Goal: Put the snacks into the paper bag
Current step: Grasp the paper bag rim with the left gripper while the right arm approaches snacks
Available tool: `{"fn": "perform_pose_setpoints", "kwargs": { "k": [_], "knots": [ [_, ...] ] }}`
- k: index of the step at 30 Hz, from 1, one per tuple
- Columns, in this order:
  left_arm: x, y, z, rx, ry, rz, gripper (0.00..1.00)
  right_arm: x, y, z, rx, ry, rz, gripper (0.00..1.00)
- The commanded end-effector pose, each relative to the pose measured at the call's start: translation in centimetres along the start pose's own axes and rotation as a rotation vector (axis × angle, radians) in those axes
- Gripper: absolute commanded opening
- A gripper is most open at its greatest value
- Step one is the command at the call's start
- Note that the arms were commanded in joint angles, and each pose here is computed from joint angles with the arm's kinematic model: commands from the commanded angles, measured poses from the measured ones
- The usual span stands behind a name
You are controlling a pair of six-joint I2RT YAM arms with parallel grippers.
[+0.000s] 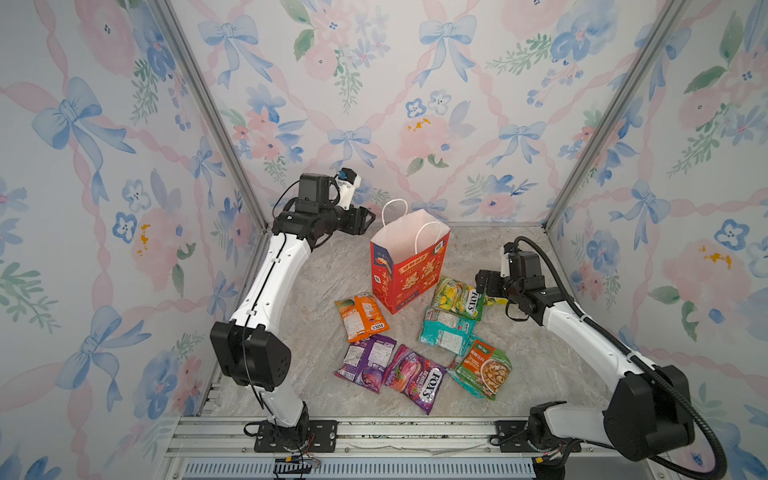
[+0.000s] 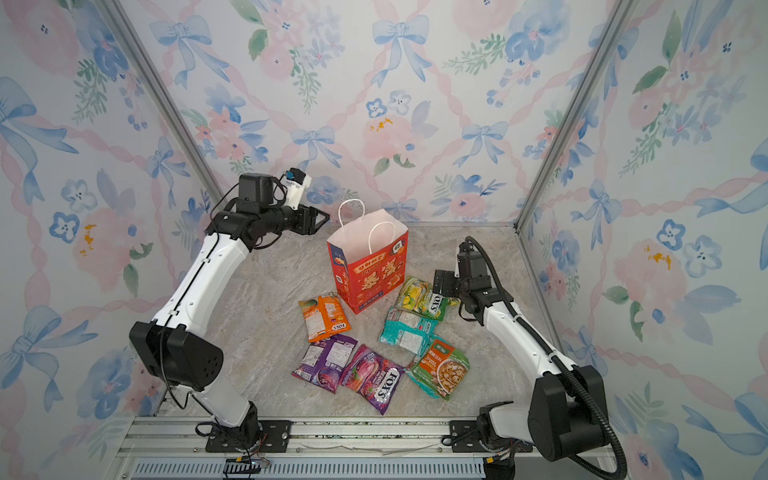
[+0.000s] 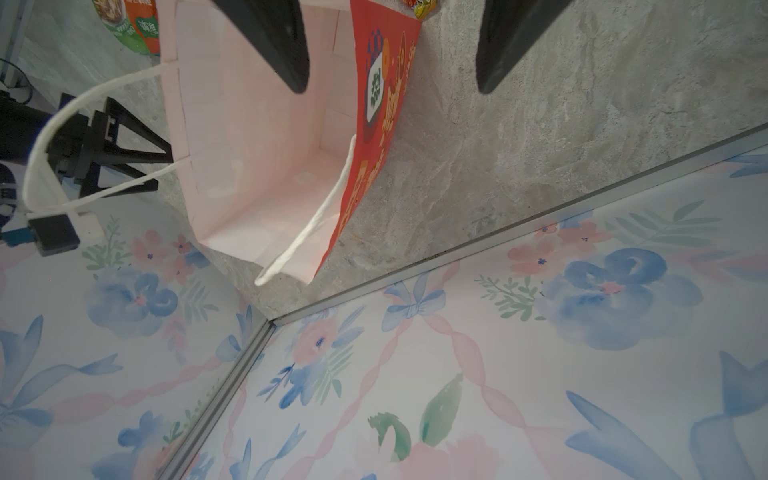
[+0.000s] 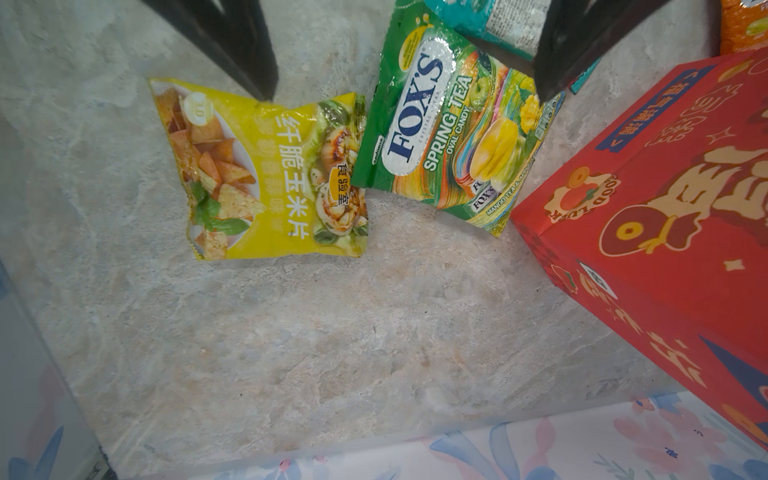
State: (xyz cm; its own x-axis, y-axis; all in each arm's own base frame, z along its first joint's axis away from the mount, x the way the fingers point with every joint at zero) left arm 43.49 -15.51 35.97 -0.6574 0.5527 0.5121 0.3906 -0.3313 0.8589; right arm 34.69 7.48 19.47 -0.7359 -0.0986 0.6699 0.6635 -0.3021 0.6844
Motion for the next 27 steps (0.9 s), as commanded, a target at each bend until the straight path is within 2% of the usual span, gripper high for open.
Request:
{"fn": "perform_pose_setpoints", "kwargs": {
  "k": [1, 4, 10, 19, 23, 27],
  "knots": [
    [-1.6, -2.1, -0.7, -0.075, 0.024, 0.160, 0.64, 0.3, -0.1, 0.8, 0.020, 0.016, 0.029, 0.98],
    [-2.9, -2.4, -0.9, -0.110, 0.056, 0.211, 0.64, 0.3, -0.3, 1.1, 0.022, 0.025, 0.038, 0.98],
    [-4.6, -2.5, -1.5, -0.145, 0.056, 0.238, 0.63, 0.4, -0.5, 1.2, 0.027, 0.020, 0.044, 0.98],
    [-6.6, -2.8, -1.2, -0.152, 0.104, 0.282, 0.55, 0.6, -0.5, 1.2, 0.038, 0.016, 0.042, 0.98],
    [-7.1, -3.0, -1.6, -0.163, 0.100, 0.291, 0.48, 0.6, -0.5, 1.2, 0.038, 0.014, 0.043, 0.98],
    [-7.3, -2.8, -1.7, -0.158, 0.097, 0.284, 0.32, 0.5, -0.6, 1.2, 0.036, 0.018, 0.049, 0.98]
  ]
}}
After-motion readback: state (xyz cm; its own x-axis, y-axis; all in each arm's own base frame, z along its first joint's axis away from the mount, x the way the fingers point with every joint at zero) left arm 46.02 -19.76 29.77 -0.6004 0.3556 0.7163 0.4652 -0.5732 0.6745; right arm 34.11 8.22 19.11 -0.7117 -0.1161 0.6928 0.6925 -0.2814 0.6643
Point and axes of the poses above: each gripper's point midway between its finger pads, its own x axis back along the fingers, its own z axis along the line the jaws close on, y = z × x, the point moved 4 cm from there along x, back along the fingers, and after that the axes turned 12 degrees about -x, right-handed, at the moved point
